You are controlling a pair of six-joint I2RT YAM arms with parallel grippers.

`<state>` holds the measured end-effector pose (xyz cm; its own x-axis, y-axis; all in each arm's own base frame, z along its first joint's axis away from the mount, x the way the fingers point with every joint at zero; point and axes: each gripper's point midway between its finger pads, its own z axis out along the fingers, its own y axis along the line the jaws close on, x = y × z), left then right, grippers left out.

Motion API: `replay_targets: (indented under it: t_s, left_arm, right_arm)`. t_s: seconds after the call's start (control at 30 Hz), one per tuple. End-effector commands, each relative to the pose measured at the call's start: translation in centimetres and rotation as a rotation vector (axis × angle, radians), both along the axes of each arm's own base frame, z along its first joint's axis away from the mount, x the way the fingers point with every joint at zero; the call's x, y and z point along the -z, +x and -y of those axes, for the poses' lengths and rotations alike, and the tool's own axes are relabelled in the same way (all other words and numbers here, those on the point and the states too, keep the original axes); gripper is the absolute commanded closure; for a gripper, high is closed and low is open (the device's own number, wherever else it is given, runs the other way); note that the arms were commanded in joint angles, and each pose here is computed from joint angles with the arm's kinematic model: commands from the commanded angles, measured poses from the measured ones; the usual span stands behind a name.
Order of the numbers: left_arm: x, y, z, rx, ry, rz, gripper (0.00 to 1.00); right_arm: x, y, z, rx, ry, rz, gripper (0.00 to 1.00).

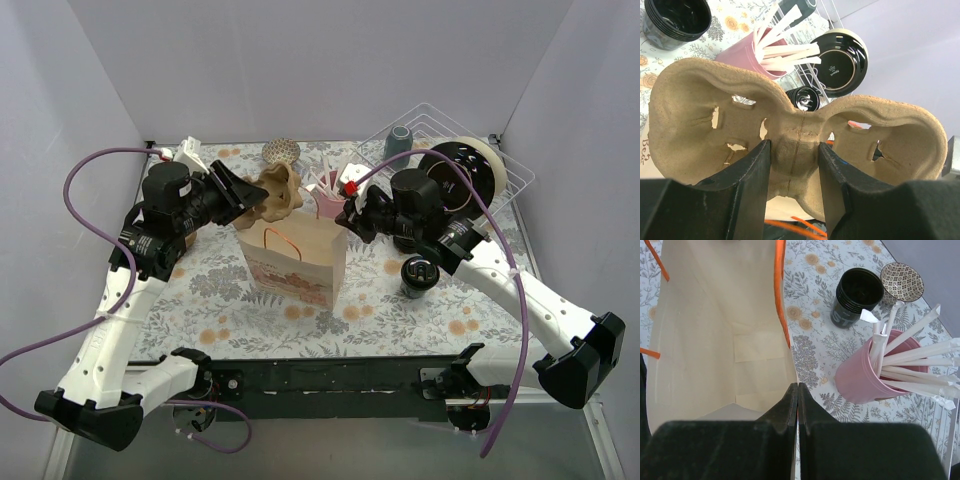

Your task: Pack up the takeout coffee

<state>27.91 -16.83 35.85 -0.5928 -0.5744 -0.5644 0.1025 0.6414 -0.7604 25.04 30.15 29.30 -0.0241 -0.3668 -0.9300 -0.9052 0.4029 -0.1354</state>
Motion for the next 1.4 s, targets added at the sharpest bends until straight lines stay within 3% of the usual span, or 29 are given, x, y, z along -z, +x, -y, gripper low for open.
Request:
replay_targets:
  t_s: [0.0,0.37,1.03,1.13,1.37]
  left_arm:
    - [1.6,-1.5,0.3,0.072,0.047,-0.031,0.88]
    - [6.4,-4.2,-0.3,0.159,0.159,-0.100,0.88]
    - [8.1,-4.8,0.0,0.095,0.330,-0.188,0.92]
    - [7.4,-5.0,0.6,0.092,0.319,-0.178,0.92]
    - [2.0,-5.4,3.1,0.159,0.141,-0.073,0.92]
  right_arm:
    - [-1.3,0.6,0.5,0.062,0.021,0.023,0.99]
    - [-2.7,1.4,-0.4,0.090,0.081,0.003,0.99]
    - [-3.2,0.7,-1.8,0.139,0.139,0.004,0.99]
    - [-3.0,0.8,-2.1,0.138,0.139,-0.011,0.99]
    - [-2.0,0.9,-2.1,0.169,0.138,-0.047,0.99]
